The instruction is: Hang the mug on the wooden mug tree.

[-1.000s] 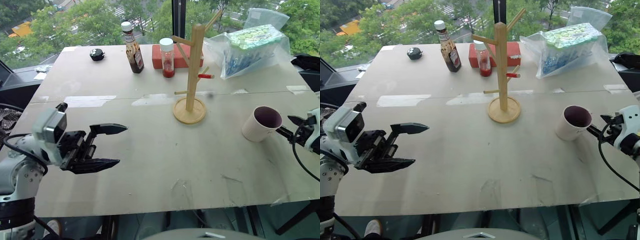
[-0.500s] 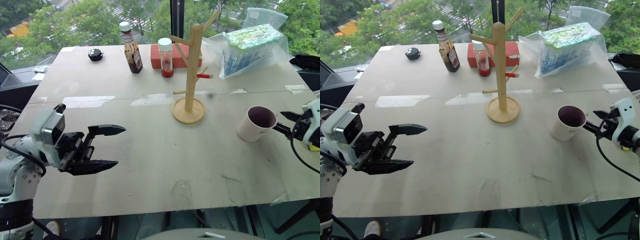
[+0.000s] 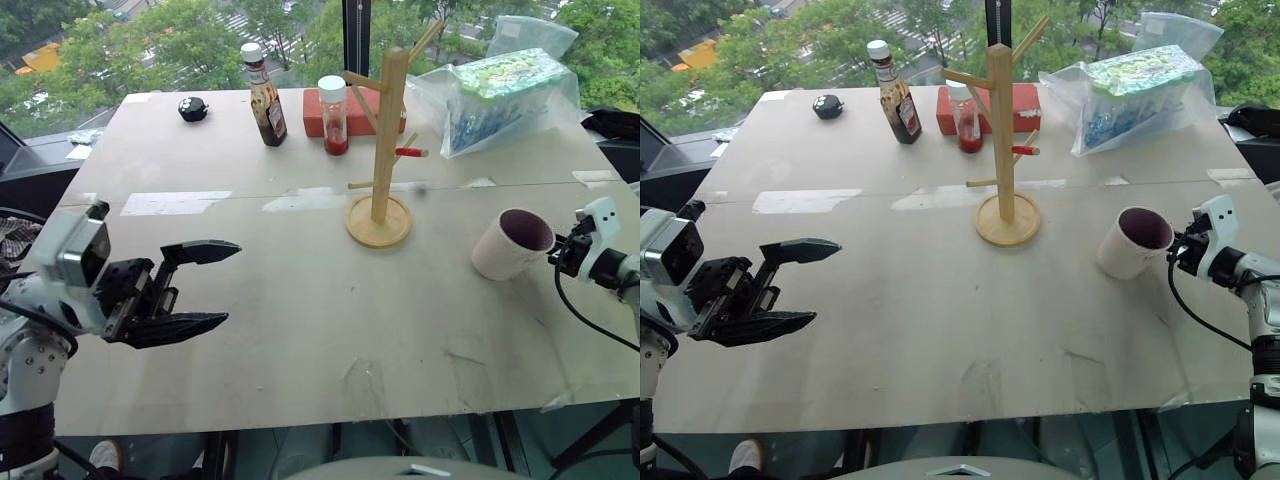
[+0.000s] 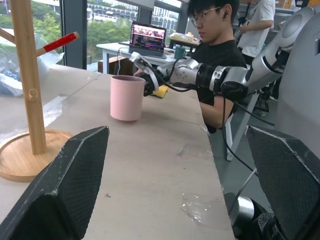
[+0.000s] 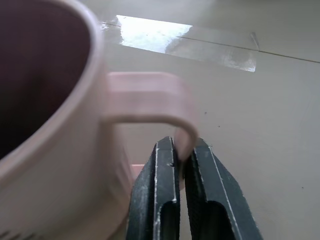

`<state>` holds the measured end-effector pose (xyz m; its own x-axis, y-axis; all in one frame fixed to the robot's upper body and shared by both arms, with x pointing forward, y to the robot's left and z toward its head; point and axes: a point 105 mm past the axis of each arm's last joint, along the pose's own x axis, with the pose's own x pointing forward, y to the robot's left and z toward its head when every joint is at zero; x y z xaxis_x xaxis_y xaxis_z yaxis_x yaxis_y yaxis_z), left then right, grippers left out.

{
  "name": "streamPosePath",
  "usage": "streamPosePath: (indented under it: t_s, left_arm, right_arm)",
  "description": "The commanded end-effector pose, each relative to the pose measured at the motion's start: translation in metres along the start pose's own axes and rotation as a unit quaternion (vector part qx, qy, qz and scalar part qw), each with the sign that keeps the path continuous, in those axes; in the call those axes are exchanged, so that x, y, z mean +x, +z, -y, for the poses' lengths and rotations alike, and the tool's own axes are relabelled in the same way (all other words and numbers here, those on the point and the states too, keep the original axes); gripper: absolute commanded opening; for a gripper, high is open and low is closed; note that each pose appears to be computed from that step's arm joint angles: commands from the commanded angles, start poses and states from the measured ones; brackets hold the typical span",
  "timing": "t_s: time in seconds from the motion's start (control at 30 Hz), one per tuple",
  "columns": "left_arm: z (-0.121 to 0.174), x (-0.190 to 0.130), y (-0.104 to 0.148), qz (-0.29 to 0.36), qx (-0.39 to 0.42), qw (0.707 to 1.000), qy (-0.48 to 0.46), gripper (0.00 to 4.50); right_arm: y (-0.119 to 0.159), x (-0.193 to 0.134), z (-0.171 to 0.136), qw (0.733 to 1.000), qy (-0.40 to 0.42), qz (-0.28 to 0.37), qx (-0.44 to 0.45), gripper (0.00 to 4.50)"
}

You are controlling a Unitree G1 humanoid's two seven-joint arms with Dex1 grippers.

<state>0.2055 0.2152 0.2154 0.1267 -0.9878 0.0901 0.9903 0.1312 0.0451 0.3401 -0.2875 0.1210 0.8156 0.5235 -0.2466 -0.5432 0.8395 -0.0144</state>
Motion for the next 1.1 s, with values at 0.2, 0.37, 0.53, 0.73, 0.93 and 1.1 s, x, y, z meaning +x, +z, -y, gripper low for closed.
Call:
streamPosePath:
  t_s: [0.2, 0.37, 0.53, 0.73, 0.93, 1.1]
  left_arm:
    - [-0.003, 0.001, 0.005, 0.000, 0.022, 1.000, 0.000, 4.50]
    - [-0.016, -0.003, 0.004, -0.001, 0.036, 0.999, 0.026, 4.50]
    - [-0.054, -0.009, 0.015, 0.017, 0.034, 0.996, 0.079, 4.50]
    - [-0.084, -0.013, 0.020, 0.025, 0.032, 0.994, 0.105, 4.50]
    - [-0.082, -0.013, 0.014, 0.022, 0.024, 0.995, 0.097, 4.50]
    - [-0.065, -0.012, 0.010, 0.029, 0.016, 0.995, 0.090, 4.50]
  right_arm:
    - [0.022, -0.012, -0.007, 0.999, -0.013, 0.035, -0.040, 0.06]
    - [0.063, -0.016, -0.038, 0.992, -0.016, 0.066, -0.103, 0.06]
    - [0.114, 0.002, -0.105, 0.975, -0.006, 0.056, -0.214, 0.06]
    - [0.150, 0.010, -0.150, 0.946, 0.026, 0.025, -0.324, 0.06]
    - [0.171, 0.020, -0.155, 0.941, 0.043, 0.017, -0.336, 0.06]
    - [0.182, 0.032, -0.154, 0.937, 0.060, 0.003, -0.345, 0.06]
